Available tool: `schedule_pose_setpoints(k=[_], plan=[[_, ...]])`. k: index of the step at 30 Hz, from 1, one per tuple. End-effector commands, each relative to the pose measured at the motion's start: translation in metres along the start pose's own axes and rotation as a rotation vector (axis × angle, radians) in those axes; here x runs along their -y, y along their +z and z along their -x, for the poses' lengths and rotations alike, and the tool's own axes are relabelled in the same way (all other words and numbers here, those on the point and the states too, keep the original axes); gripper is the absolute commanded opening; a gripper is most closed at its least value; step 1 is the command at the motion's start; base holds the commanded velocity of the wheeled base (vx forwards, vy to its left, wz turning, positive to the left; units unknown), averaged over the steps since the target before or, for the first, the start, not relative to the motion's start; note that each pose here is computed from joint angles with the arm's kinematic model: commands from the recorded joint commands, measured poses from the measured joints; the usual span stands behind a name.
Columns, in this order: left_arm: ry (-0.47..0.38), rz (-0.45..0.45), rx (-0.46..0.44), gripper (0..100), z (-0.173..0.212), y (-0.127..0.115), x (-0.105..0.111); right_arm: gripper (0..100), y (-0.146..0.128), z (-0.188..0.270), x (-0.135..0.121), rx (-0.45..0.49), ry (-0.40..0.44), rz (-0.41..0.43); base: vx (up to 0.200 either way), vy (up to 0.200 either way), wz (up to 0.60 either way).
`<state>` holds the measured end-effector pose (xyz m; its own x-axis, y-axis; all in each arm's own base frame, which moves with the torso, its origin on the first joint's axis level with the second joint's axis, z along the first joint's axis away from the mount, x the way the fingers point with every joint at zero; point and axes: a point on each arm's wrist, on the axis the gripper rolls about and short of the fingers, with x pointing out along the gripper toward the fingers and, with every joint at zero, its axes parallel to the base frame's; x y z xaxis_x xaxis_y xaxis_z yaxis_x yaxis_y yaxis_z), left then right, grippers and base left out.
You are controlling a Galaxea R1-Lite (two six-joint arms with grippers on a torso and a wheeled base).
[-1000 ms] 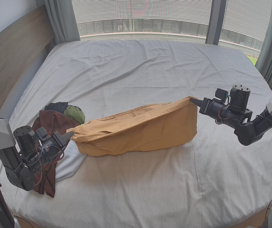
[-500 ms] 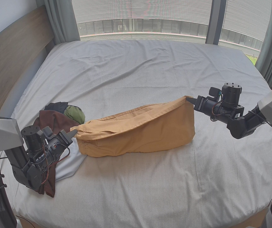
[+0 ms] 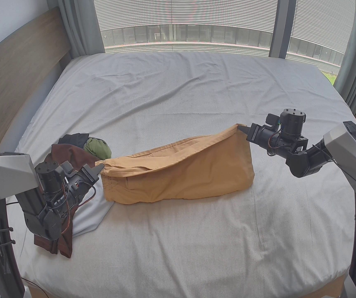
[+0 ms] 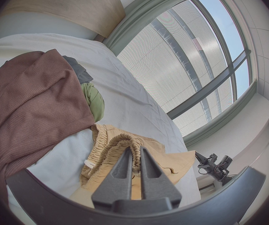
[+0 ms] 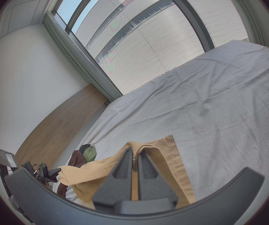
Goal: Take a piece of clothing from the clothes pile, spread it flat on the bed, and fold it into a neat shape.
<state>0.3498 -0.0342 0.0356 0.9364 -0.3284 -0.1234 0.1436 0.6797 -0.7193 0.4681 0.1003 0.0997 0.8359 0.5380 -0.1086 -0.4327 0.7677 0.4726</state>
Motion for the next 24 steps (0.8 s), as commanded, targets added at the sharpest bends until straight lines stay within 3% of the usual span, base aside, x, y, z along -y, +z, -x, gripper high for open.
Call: schedule_pose_setpoints(k=[1, 17, 18, 19, 20, 24], plan=[[0.008, 0.003, -0.004, 0, -0.007, -0.004, -0.007, 0, -0.010, -0.009, 0.008, -0.009, -0.003, -0.005, 0.000, 0.000, 0.00], [0.026, 0.004, 0.047, 0, -0.018, 0.005, -0.017, 0, -0.016, -0.028, 0.014, 0.012, 0.021, 0.007, 0.000, 0.000, 0.00], [0.025, 0.004, 0.046, 0, -0.018, 0.005, -0.018, 100, -0.016, -0.029, 0.015, 0.016, 0.023, 0.007, 0.000, 0.000, 0.00], [0.026, 0.004, 0.044, 0, -0.019, 0.004, -0.018, 100, -0.015, -0.030, 0.015, 0.021, 0.023, 0.009, 0.000, 0.000, 0.00], [0.026, 0.005, 0.042, 100, -0.019, 0.004, -0.019, 100, -0.014, -0.031, 0.015, 0.028, 0.025, 0.010, 0.000, 0.000, 0.00], [0.026, 0.008, 0.040, 100, -0.023, 0.002, -0.022, 100, -0.014, -0.034, 0.017, 0.052, 0.020, 0.013, 0.000, 0.000, 0.00]])
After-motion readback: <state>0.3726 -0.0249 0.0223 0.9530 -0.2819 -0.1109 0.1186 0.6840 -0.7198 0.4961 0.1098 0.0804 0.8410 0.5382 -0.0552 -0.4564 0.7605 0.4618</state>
